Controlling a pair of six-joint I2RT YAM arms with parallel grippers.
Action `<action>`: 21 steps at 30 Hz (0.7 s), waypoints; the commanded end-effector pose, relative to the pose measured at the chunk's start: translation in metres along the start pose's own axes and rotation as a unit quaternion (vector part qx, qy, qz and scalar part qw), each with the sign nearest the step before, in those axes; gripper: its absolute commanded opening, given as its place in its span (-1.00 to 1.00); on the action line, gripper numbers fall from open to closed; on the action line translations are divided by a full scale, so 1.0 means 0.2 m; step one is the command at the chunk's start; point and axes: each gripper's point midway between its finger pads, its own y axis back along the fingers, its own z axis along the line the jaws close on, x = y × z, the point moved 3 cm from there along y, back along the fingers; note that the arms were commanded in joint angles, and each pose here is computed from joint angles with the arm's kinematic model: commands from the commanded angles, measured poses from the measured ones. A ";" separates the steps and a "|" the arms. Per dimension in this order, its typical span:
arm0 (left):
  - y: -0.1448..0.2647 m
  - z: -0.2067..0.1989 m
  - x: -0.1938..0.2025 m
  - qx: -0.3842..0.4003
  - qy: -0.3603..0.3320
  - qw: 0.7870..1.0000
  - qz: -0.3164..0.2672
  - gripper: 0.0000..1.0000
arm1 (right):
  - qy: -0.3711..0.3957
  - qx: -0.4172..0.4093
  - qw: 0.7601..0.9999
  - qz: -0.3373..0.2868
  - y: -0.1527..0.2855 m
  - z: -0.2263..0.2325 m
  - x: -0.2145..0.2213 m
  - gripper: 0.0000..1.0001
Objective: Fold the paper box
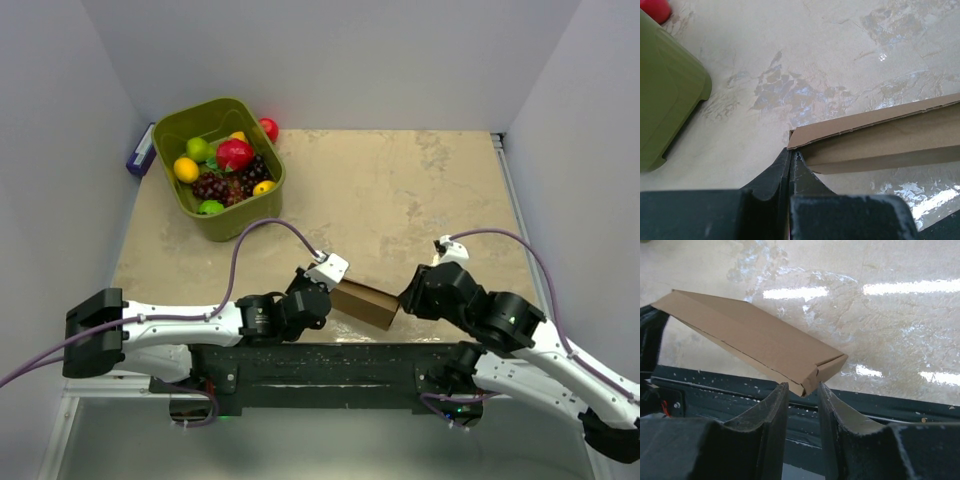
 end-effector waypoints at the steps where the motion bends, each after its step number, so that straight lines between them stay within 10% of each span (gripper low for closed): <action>1: 0.01 -0.06 0.14 0.034 -0.033 0.998 0.052 -1.00 | -0.001 -0.003 1.000 0.013 -0.04 0.02 0.03 -0.33; 9: 0.01 -0.06 0.14 0.033 -0.037 0.997 0.054 -1.00 | 0.002 0.000 1.000 0.013 -0.08 0.01 0.05 -0.36; 21: 0.00 -0.05 0.18 0.031 -0.063 0.996 0.048 -1.00 | -0.026 -0.026 0.999 0.016 -0.10 0.03 0.09 -1.00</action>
